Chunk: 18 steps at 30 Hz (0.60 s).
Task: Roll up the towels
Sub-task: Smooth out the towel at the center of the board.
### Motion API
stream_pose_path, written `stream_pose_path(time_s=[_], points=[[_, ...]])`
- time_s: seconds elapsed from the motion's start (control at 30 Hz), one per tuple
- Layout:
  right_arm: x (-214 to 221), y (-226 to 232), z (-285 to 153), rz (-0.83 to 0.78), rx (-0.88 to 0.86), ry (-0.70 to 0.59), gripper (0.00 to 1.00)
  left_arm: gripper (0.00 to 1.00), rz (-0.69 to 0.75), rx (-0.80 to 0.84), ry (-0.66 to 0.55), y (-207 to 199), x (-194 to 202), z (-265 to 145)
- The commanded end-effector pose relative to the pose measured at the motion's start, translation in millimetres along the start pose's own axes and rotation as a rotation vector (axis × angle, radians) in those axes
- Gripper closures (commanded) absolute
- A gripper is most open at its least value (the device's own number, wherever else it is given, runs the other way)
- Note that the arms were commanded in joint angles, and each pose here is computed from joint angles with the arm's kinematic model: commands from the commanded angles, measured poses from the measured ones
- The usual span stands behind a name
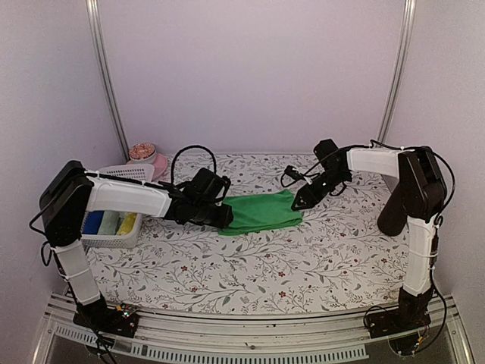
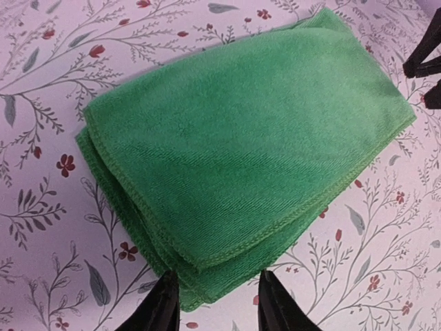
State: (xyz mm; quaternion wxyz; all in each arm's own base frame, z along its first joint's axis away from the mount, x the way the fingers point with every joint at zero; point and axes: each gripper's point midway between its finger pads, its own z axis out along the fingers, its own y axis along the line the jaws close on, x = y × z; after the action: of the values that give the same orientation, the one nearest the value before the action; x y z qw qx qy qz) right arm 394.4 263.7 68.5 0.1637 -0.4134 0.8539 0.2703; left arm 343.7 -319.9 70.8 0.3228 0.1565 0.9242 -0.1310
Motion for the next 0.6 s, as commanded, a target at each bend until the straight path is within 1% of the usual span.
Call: stream_pose_path(time_s=[0.0, 0.23, 0.57], points=[[1, -2, 4, -0.018, 0.004, -0.003, 0.55, 0.63, -0.114, 0.082, -0.067, -12, -21, 3], [0, -2, 3, -0.023, 0.007, -0.009, 0.55, 0.66, -0.164, 0.021, -0.057, 4, -14, 11], [0, -2, 4, -0.028, 0.013, -0.007, 0.55, 0.66, -0.213, 0.014, -0.034, 10, 0, 17]])
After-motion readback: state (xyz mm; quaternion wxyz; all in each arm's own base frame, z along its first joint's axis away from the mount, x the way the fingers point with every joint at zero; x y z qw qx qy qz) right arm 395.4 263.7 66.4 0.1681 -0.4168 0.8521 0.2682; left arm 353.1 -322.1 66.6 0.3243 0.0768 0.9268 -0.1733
